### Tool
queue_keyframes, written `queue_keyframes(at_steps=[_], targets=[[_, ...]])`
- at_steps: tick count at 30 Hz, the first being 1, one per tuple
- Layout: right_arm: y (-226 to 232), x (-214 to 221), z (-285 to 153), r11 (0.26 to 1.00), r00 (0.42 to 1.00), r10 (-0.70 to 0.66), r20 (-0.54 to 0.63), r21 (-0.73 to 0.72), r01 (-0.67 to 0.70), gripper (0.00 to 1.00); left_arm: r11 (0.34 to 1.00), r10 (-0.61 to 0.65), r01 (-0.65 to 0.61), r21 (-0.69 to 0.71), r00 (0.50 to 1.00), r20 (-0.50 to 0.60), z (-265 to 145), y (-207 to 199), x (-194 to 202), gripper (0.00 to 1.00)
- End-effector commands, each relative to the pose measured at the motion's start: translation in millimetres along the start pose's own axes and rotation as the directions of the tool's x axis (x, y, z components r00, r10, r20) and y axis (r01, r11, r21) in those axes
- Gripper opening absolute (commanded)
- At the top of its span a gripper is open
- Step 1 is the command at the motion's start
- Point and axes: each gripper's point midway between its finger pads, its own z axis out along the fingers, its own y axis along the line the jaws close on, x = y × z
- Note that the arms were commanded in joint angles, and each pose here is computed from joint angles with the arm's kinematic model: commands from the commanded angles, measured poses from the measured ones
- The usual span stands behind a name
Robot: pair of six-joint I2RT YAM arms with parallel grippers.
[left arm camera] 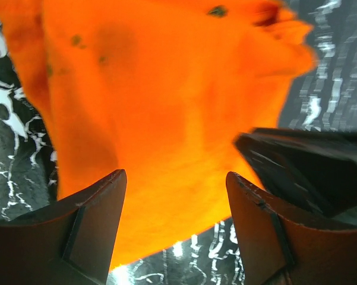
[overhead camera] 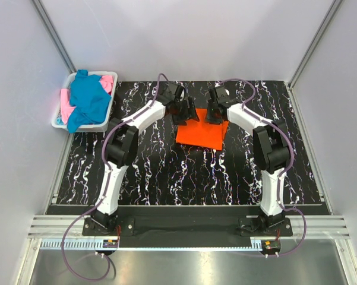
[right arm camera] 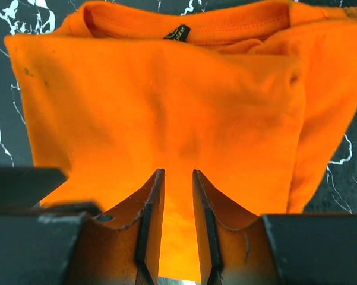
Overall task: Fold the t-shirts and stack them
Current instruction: Fold the tshirt
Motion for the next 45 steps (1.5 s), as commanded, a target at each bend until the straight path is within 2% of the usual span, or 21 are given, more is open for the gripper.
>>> queue_keyframes(at_steps=[1, 11, 19, 23, 28, 32, 36, 38, 45], targets=[[17.4, -30.2, -29.6, 0.999, 0.994, 0.001, 0.108, -0.044, 0.004, 0.33, 1.0, -0.008, 0.008, 0.008, 1.0, 0.018, 2.0, -1.0, -14.3, 0.72], [15.2, -28.1, 14.3, 0.999, 0.997, -0.034, 0.066, -0.008, 0.034, 0.33, 0.999, 0.017, -0.014, -0.046, 0.998, 0.053, 21.4, 8.0, -24.7, 0.73], [-33.1, -13.4, 53.5, 0.987, 0.998, 0.05, -0.043, 0.154, -0.043, 0.31, 0.993, 0.052, -0.046, -0.112, 0.997, 0.051, 22.9, 24.0, -22.3, 0.74], [-53.0, -28.6, 55.1, 0.974, 0.996, 0.089, -0.004, 0.211, -0.086, 0.3, 0.988, 0.057, -0.051, -0.146, 0.998, 0.039, 24.1, 33.6, -16.0, 0.73], [-55.8, -49.2, 49.3, 0.975, 0.993, 0.11, 0.033, 0.193, -0.114, 0.3, 0.979, 0.032, -0.029, -0.202, 0.999, 0.011, 24.0, 49.0, -4.4, 0.73], [-55.0, -57.3, 48.9, 0.976, 0.993, 0.108, 0.048, 0.186, -0.115, 0.31, 0.959, 0.039, -0.036, -0.282, 0.999, 0.007, 24.0, 63.5, 4.1, 0.73], [-58.7, -42.0, 63.2, 0.975, 0.992, 0.127, -0.009, 0.185, -0.123, 0.31, 0.942, 0.075, -0.08, -0.325, 0.997, -0.027, 23.1, 63.6, 18.6, 0.72], [-59.8, -35.9, 67.2, 0.974, 0.99, 0.138, -0.029, 0.186, -0.131, 0.31, 0.918, 0.097, -0.095, -0.386, 0.995, -0.015, 20.6, 72.1, 18.7, 0.72], [-63.6, -33.8, 64.5, 0.971, 0.987, 0.154, -0.034, 0.192, -0.145, 0.29, 0.811, 0.167, -0.187, -0.555, 0.982, -0.086, 1.8, 96.8, 47.0, 0.71]])
